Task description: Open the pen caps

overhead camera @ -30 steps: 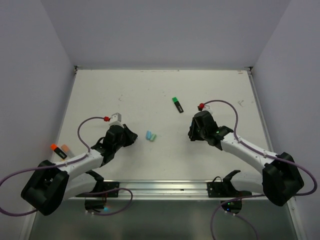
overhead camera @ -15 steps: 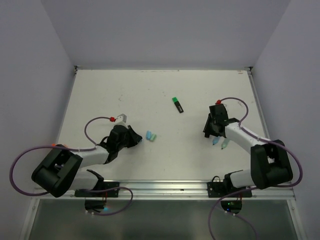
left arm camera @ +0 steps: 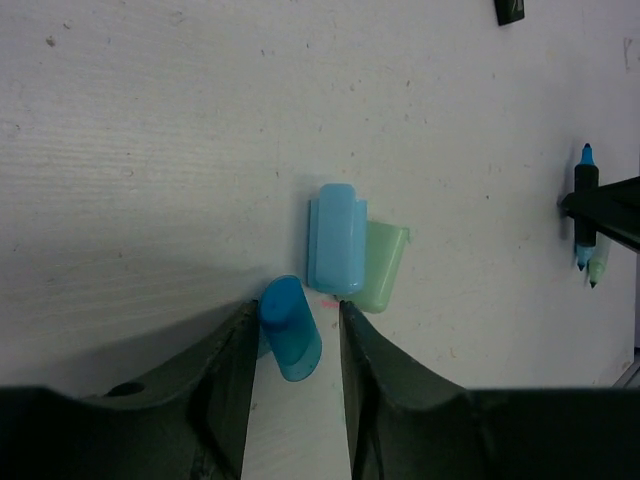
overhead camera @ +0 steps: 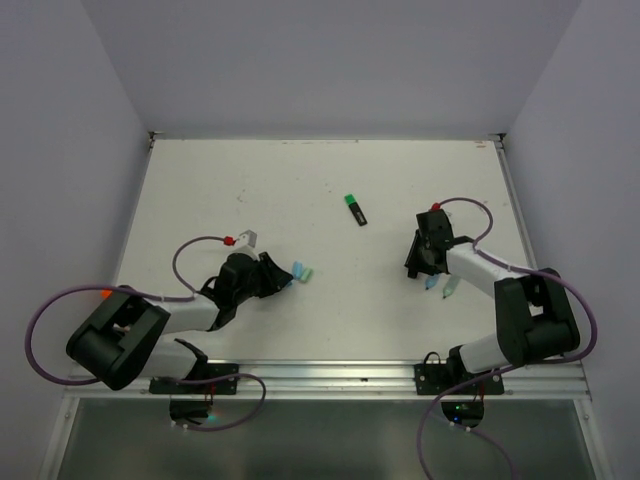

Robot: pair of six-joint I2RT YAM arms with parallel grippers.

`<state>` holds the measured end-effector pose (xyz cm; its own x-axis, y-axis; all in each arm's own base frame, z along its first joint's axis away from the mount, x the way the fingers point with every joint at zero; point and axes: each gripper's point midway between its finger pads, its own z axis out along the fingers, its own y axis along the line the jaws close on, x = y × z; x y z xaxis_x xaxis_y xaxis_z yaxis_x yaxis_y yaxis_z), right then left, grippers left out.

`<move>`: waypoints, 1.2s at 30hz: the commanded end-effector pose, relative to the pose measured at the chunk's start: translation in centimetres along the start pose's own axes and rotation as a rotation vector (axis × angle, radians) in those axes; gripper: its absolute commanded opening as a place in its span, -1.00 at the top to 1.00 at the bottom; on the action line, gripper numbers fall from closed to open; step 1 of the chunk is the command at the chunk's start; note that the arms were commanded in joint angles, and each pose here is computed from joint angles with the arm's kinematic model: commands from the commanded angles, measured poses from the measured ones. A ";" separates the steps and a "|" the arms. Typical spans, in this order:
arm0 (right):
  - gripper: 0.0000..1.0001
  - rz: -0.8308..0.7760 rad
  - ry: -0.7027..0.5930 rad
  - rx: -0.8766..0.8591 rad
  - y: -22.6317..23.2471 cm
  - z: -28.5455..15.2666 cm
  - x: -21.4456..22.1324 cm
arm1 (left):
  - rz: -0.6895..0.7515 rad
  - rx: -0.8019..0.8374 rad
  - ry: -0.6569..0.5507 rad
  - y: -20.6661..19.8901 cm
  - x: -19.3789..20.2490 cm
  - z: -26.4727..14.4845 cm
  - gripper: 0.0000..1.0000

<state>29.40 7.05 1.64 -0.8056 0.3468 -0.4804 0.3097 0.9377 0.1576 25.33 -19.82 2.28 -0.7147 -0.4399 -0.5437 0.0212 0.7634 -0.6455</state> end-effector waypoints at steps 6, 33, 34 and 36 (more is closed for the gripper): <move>0.29 -0.008 -0.036 0.103 -2.7 -2.1 -0.5 | 0.001 0.024 -0.010 -0.6 -0.1 -0.4 0.00; -0.31 -0.215 -0.063 -0.262 10.9 -1.0 -10.0 | -0.126 0.098 -0.157 -3.9 -3.9 -4.3 -0.99; -0.31 -0.231 -0.085 -0.285 12.2 -1.2 -11.2 | -0.128 0.113 -0.159 -4.2 -3.9 -4.5 -1.00; -0.32 -0.244 -0.062 -0.317 13.6 -0.5 -11.2 | -0.143 0.165 -0.167 -5.2 -4.2 -4.9 -0.99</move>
<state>40.58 13.14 8.07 -0.8131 0.1750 -0.5551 0.0464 0.9702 0.2378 24.84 -19.30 9.35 -0.6108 -0.5856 -0.5329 0.0330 0.6536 -0.7561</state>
